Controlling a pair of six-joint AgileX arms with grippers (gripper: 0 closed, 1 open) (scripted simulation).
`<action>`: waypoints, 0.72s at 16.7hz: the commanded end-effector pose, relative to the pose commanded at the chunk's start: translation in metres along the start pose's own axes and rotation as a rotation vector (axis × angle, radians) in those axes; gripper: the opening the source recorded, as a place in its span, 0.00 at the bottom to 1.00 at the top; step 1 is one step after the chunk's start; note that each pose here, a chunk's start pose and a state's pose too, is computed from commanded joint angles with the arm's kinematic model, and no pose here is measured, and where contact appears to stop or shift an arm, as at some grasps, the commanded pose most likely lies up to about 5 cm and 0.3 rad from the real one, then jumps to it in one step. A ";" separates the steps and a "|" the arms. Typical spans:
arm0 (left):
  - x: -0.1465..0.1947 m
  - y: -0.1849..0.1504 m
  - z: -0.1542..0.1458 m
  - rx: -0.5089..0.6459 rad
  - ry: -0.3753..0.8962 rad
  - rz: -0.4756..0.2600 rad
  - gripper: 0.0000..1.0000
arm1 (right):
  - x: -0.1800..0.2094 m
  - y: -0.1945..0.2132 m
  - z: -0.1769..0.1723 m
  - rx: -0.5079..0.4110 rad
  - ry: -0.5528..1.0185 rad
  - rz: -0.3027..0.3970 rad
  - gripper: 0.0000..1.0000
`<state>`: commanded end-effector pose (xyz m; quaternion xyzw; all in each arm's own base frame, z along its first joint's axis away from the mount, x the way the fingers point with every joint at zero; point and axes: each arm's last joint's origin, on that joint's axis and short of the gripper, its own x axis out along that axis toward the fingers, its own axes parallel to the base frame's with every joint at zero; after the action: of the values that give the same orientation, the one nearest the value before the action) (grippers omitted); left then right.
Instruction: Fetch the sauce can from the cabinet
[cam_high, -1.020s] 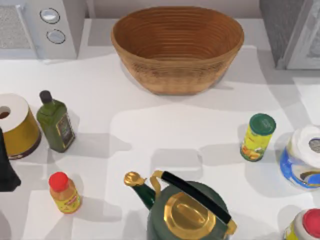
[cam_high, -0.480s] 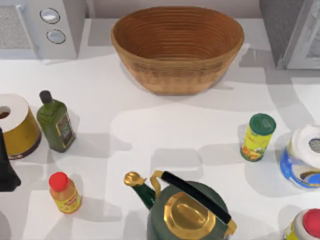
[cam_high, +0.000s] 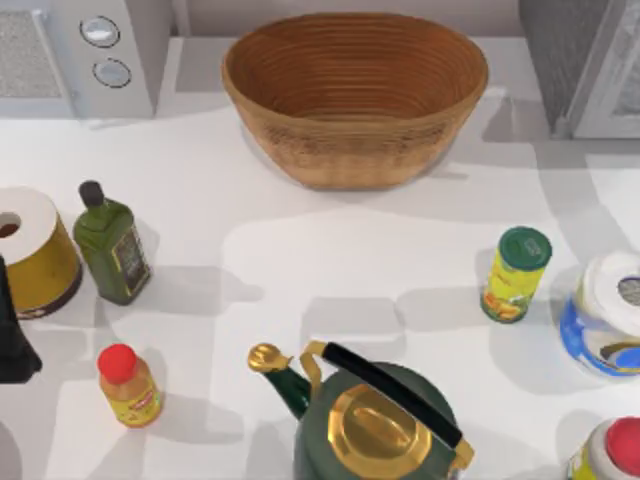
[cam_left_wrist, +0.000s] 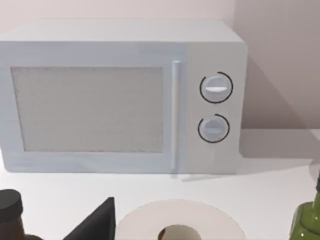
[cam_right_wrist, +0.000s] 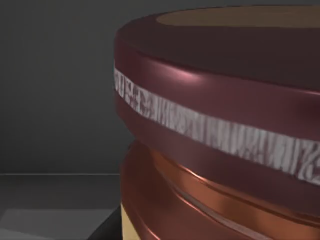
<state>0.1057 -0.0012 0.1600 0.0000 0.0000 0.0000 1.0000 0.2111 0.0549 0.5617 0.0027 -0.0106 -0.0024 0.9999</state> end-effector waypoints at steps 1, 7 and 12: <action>0.000 0.000 0.000 0.000 0.000 0.000 1.00 | -0.004 -0.002 -0.003 0.000 -0.002 -0.001 0.00; 0.000 0.000 0.000 0.000 0.000 0.000 1.00 | -0.020 -0.012 -0.028 -0.005 0.015 -0.003 0.00; 0.000 0.000 0.000 0.000 0.000 0.000 1.00 | -0.037 -0.020 -0.049 -0.004 0.013 0.001 0.00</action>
<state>0.1057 -0.0012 0.1600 0.0000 0.0000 0.0000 1.0000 0.1754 0.0354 0.5117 0.0007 -0.0040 -0.0019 1.0000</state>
